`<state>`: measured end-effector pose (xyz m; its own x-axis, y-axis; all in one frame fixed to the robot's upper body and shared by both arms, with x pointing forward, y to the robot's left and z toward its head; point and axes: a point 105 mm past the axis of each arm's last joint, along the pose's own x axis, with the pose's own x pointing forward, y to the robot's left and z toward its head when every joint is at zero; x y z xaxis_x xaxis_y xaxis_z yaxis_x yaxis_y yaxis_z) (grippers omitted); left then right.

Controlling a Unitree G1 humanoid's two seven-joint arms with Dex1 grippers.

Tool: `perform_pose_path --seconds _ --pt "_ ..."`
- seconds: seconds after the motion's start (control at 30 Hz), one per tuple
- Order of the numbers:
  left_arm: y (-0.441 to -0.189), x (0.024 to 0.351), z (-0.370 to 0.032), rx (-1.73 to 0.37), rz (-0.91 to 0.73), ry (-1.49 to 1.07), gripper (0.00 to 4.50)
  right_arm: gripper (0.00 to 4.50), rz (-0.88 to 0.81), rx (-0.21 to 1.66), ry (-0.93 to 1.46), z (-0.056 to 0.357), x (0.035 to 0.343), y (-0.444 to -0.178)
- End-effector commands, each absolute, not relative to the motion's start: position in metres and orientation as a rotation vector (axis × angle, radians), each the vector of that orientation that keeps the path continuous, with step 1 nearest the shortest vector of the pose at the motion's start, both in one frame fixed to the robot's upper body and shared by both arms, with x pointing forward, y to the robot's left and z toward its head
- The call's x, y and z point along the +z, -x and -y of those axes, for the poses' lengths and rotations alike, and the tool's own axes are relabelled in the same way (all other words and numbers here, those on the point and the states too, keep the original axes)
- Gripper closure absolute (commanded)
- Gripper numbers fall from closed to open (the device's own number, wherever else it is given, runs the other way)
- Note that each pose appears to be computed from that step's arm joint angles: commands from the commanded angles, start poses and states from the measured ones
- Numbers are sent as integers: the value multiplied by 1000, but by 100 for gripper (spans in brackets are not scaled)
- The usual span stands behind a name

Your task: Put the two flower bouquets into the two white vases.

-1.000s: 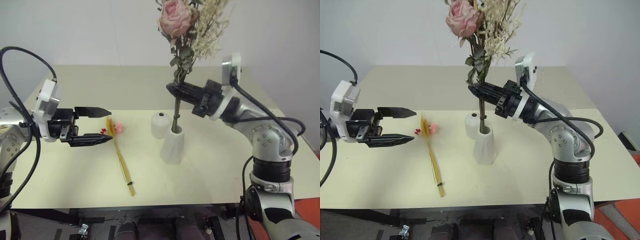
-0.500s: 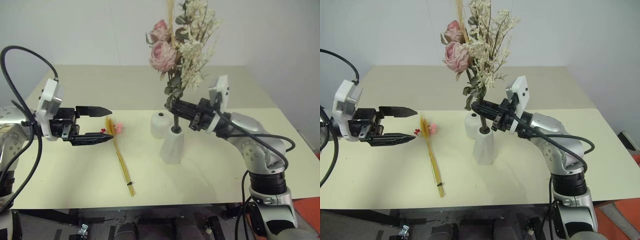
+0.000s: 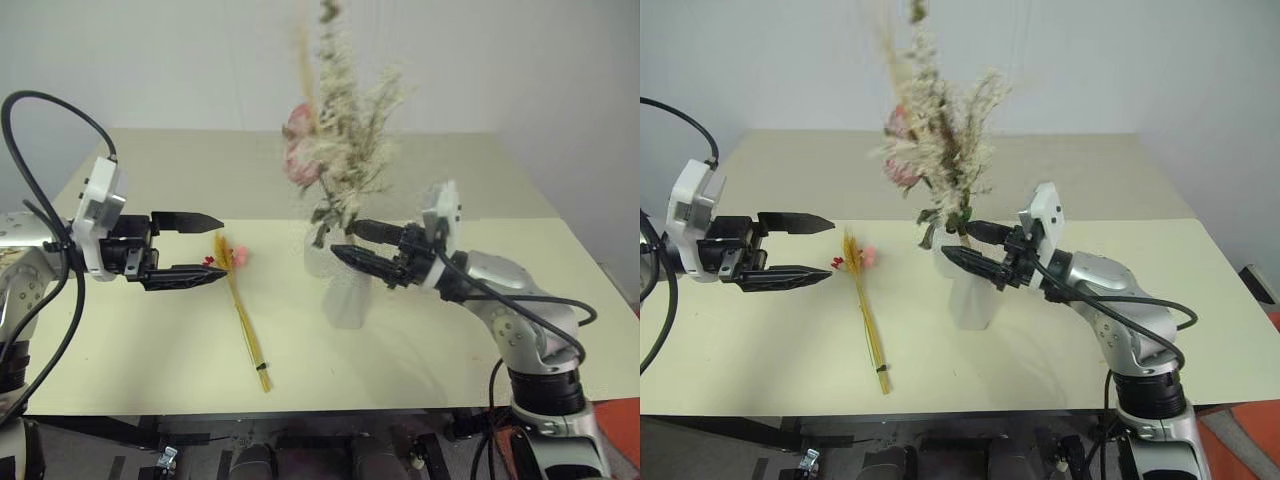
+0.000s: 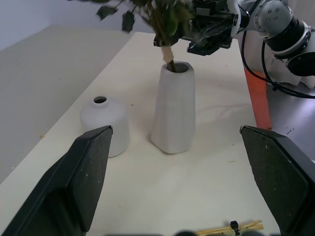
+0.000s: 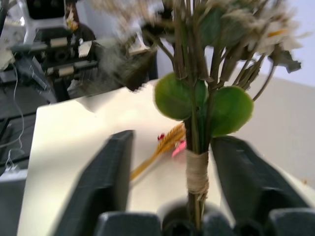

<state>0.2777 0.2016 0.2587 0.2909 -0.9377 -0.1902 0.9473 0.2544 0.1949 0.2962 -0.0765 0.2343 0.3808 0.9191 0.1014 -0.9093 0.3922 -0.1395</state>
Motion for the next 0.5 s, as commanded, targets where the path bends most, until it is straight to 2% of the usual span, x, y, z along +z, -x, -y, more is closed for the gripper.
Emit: perform_pose_path --seconds 0.03,0.07,0.17,0.33,0.5 --pt "-279 259 -207 -1216 -91 -304 0 18 223 1197 126 91 248 -284" --pt "-282 255 -210 -1180 -134 -304 0 3 205 1194 145 98 247 -284" --pt "-291 243 -217 -1066 -261 -321 0 3 166 1182 200 115 244 -284" --pt "-310 200 -233 -792 -595 -375 0 3 90 1179 317 142 247 -280" --pt "-323 166 -228 -614 -844 -311 0 3 85 1193 377 154 256 -276"
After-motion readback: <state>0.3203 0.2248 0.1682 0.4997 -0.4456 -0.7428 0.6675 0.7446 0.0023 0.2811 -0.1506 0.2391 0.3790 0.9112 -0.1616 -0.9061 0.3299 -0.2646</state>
